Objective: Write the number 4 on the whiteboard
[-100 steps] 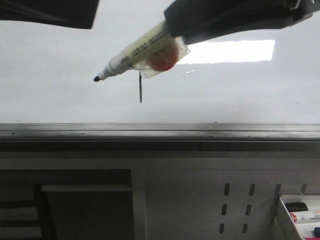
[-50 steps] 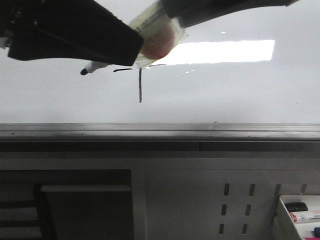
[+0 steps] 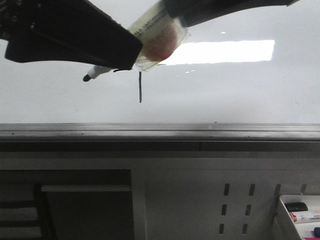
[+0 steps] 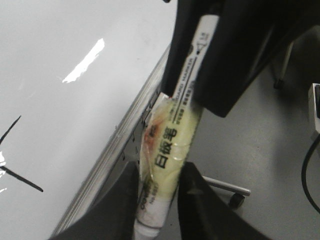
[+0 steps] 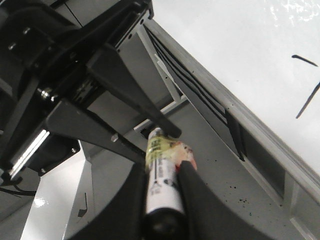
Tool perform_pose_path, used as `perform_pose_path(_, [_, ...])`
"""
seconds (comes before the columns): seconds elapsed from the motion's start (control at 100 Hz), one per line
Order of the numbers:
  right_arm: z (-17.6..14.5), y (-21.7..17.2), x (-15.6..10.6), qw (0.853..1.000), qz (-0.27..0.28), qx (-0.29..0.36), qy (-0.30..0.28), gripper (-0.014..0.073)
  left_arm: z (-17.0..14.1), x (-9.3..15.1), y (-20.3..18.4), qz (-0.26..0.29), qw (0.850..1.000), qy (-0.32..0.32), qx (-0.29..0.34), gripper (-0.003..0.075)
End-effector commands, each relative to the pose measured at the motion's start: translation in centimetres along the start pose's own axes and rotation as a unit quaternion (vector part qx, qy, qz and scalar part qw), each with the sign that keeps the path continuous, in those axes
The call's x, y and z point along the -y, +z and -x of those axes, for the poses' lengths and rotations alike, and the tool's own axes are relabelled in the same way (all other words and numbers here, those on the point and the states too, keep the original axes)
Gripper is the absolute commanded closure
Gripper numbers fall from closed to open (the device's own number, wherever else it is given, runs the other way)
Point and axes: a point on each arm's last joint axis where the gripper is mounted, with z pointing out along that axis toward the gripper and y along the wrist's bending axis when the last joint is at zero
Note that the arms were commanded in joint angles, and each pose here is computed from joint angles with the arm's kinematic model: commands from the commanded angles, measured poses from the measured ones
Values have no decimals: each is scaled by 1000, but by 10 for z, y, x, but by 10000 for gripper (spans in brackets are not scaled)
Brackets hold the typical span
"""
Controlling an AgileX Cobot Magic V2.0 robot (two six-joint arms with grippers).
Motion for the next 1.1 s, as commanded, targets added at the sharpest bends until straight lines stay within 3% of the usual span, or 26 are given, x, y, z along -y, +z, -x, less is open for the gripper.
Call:
perform_pose_path(0.0, [14, -9, -7, 999, 11, 35, 0, 627, 16, -4, -5, 19, 999, -31, 35, 741])
perform_pose_path(0.1, [14, -9, -7, 999, 12, 35, 1, 540, 16, -4, -5, 19, 999, -31, 35, 741])
perform_pose_path(0.21, [16, -10, -6, 999, 6, 40, 1, 347, 16, -5, -6, 27, 998, -36, 36, 741])
perform_pose_path(0.27, [19, -13, -3, 999, -4, 48, 9, 236, 16, -8, -8, 47, 997, -43, 39, 741])
perform_pose_path(0.34, [24, -21, 1, 998, -19, 61, 12, 178, 15, -11, -14, 83, 993, -65, 43, 741])
perform_pose_path(0.46, [27, -43, 7, 994, -62, 91, 9, 178, 6, -16, -31, 163, 977, -120, 63, 741])
perform_pose_path(0.66, [19, -69, 13, 984, -128, 121, 12, 179, -19, -27, -57, 309, 918, -237, 78, 741])
perform_pose_path(0.93, [3, -67, 16, 979, -149, 133, 38, 179, -17, -47, -44, 359, 896, -255, 49, 741])
perform_pose_path(1.091, [-1, -64, 16, 980, -145, 126, 43, 179, -12, -65, -19, 370, 893, -255, 23, 741])
